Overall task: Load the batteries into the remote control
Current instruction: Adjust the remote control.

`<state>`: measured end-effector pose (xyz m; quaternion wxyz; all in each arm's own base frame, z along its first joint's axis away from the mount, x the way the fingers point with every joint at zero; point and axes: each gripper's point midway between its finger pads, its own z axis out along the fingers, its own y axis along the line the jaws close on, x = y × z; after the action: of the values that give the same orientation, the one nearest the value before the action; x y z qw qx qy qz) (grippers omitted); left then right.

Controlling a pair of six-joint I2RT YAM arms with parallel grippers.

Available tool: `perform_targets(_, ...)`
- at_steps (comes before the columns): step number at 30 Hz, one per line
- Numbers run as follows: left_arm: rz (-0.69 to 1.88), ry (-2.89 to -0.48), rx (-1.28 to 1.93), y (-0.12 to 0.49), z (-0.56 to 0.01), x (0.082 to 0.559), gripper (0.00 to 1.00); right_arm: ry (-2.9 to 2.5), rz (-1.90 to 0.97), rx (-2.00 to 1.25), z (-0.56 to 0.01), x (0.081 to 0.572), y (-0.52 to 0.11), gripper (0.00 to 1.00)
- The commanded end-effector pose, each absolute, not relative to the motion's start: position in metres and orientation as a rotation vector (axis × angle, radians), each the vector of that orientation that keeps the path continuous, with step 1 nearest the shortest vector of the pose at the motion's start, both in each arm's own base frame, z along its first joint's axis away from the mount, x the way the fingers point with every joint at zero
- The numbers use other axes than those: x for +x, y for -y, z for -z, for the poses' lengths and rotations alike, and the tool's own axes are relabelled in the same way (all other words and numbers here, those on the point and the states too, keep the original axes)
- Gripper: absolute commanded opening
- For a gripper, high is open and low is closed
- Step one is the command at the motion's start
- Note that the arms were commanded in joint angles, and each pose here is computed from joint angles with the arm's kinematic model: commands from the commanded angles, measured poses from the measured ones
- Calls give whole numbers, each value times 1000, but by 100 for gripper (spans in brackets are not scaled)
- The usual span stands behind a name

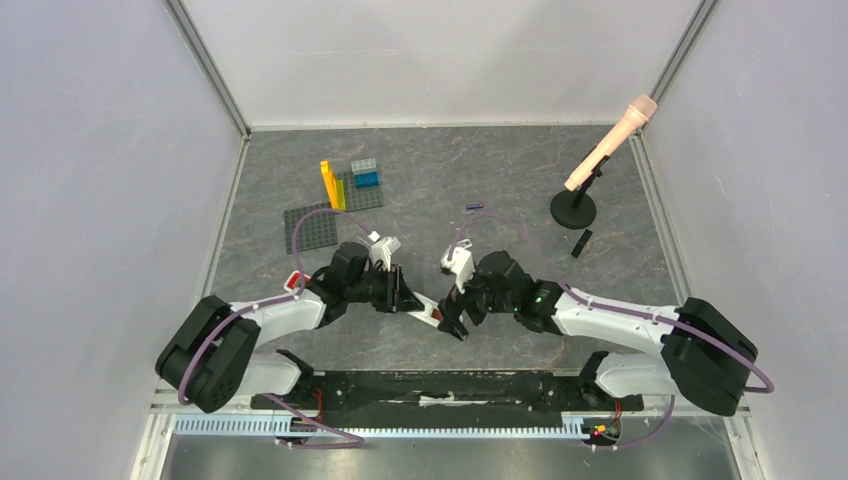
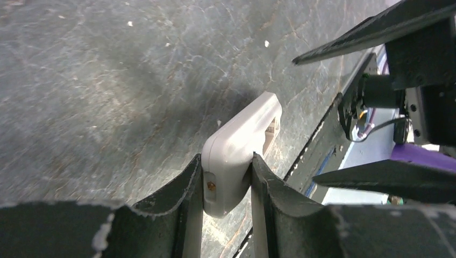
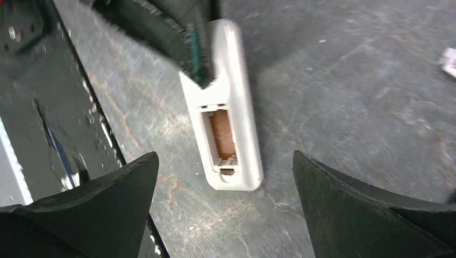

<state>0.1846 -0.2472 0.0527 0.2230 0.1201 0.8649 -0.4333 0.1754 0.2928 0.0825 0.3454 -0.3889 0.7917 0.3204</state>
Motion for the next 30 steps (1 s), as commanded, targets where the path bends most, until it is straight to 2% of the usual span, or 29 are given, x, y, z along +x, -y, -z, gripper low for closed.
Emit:
perform_targets(1, 1312, -2249, 543, 265, -73, 180, 2, -1925, -687, -1298, -75, 169, -303, 97)
perform_targets(9, 1346, -2206, 589, 269, -81, 167, 2, -1901, -571, -1366, -55, 162, -307, 94)
perform_targets(11, 1353, -2202, 590, 270, -83, 166, 2, -1908, -528, -1344, -53, 167, -303, 87)
perform_targets(14, 1358, -2206, 584, 271, -84, 167, 2, -1925, -505, -1337, -48, 167, -299, 63)
perform_targets(17, 1363, -2212, 577, 271, -85, 167, 2, -1947, -483, -1333, -41, 166, -294, 53)
perform_targets(20, 1370, -2215, 572, 272, -85, 167, 2, -1937, -489, -1330, -40, 163, -294, 54)
perform_targets(26, 1371, -2213, 561, 272, -88, 169, 2, -1916, -463, -1349, -35, 159, -294, 69)
perform_targets(28, 1372, -2209, 560, 273, -89, 169, 2, -1914, -451, -1353, -31, 159, -294, 70)
perform_targets(30, 1368, -2210, 552, 272, -89, 169, 2, -1920, -453, -1341, -29, 159, -294, 65)
